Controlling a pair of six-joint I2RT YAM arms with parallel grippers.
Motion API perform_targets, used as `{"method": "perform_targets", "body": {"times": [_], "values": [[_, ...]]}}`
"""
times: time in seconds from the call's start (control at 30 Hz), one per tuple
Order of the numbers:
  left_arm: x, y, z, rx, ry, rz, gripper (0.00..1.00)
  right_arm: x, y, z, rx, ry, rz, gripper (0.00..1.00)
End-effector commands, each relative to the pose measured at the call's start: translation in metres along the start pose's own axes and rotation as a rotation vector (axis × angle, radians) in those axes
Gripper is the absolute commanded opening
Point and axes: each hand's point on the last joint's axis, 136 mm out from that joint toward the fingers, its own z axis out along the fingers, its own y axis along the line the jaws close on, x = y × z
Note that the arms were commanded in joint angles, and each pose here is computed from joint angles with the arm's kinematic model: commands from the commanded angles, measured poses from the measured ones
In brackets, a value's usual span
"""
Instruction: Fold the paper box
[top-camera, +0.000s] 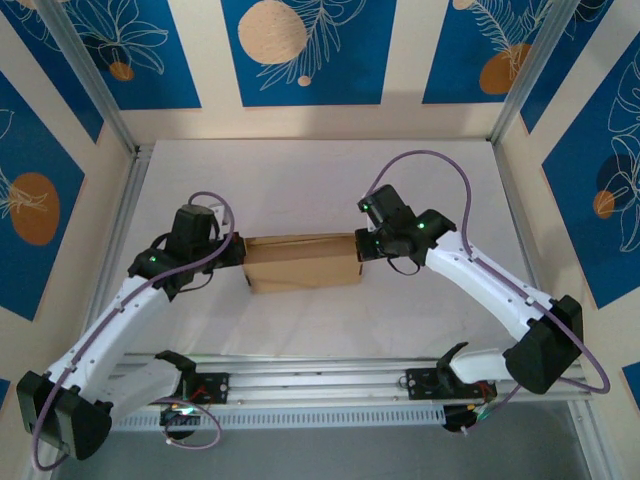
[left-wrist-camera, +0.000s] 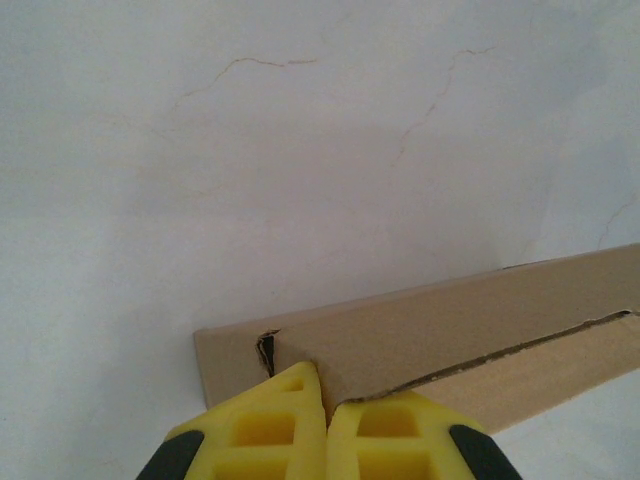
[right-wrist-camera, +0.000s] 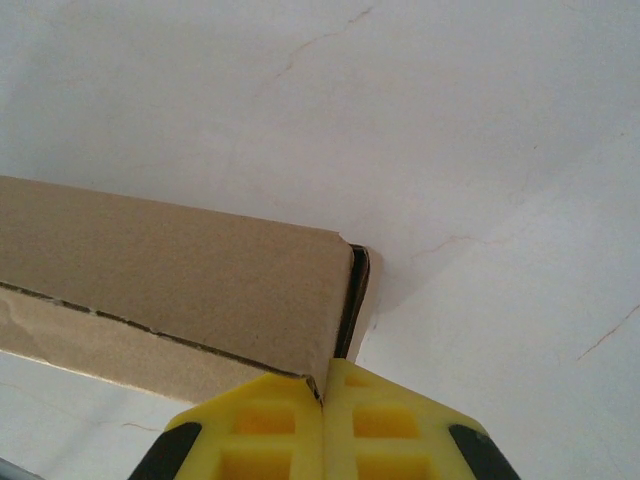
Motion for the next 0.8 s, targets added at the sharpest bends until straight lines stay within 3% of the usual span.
{"method": "perform_targets", "body": {"times": [0.0, 0.3, 0.57, 0.77], "values": [[-0.011, -0.015, -0.003, 0.084, -0.028, -0.049, 0.00, 0.038, 0.001, 0.017, -0.004, 0.158, -0.014, 0.00], [-0.013, -0.018, -0.003, 0.112, -0.026, -0.079, 0.00, 0.039, 0.002, 0.019, -0.010, 0.165, -0.013, 0.00], [-0.011, -0.002, -0.006, 0.040, -0.034, -0.028, 0.00, 0.037, -0.003, 0.017, 0.012, 0.156, -0.022, 0.00], [-0.017, -0.013, -0.009, 0.114, -0.044, -0.081, 0.00, 0.037, -0.003, 0.018, 0.001, 0.161, -0.012, 0.00]]}}
